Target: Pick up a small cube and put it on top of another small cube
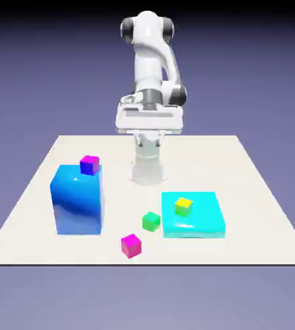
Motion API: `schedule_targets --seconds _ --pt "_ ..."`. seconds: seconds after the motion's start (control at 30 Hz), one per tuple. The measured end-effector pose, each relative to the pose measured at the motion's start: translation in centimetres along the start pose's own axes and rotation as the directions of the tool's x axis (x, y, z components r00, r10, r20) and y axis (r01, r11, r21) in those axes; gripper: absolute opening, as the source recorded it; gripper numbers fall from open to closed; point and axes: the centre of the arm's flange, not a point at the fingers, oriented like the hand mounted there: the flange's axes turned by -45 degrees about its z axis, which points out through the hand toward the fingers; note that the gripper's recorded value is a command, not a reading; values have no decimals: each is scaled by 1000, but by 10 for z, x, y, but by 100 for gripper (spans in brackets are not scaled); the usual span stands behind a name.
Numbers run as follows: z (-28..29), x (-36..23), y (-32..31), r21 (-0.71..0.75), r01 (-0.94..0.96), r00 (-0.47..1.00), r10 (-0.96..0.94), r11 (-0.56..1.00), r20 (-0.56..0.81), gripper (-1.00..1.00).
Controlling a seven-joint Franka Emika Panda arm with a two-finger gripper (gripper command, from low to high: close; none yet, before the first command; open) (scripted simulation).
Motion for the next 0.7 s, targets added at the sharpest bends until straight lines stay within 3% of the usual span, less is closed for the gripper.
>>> schedule_targets --seconds 0.33,0.7 --pt "111 -7 40 -144 -358 851 385 923 356 0" --pt "231 -60 82 -440 -596 389 720 672 575 0"
